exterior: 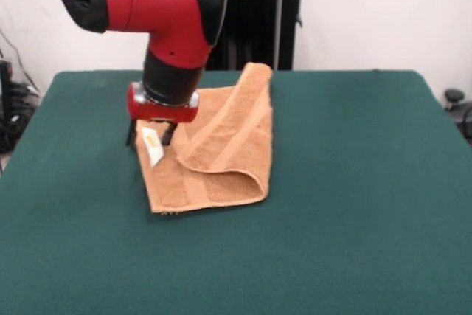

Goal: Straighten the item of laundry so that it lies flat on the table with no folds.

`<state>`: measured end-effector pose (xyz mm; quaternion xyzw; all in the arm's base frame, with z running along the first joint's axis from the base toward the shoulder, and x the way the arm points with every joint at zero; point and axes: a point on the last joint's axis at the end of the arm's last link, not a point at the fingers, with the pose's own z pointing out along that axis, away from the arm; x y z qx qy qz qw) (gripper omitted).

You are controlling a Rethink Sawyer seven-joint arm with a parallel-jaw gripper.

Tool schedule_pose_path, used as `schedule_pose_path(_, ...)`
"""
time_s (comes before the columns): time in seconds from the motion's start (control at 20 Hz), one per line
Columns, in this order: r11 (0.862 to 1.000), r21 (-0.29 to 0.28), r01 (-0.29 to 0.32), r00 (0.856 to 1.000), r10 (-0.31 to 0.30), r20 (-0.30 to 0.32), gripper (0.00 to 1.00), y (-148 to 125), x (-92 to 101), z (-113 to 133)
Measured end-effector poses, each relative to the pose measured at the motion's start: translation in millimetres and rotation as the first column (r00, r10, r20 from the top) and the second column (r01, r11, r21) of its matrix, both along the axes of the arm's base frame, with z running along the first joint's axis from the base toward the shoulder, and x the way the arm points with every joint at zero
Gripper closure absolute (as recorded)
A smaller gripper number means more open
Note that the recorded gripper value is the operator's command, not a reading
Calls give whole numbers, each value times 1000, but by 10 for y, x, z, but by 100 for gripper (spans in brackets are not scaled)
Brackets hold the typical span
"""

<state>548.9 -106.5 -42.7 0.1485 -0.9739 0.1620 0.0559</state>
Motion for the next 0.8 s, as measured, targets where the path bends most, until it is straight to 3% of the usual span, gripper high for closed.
schedule_pose_path(0.05,997,-46,-61,998,62,16,0,-113,26,-2)
schedule_pose_path(0.15,990,-88,-113,993,116,26,0,-234,49,-11)
schedule_pose_path(0.2,969,-155,-190,979,198,37,0,-452,84,-29)
schedule_pose_path(0.3,928,-243,-283,953,300,38,0,-810,125,-51)
schedule_pose_path(0.4,877,-321,-357,922,385,26,0,-1204,150,-78)
schedule_pose_path(0.45,868,-333,-368,917,397,23,0,-1285,149,-87)
schedule_pose_path(0.6,818,-407,-408,897,443,-8,0,-1956,66,-135)
schedule_pose_path(0.7,814,-424,-397,903,428,-22,0,-2208,-23,-148)
schedule_pose_path(0.8,823,-435,-365,921,389,-36,0,-2473,-168,-166)
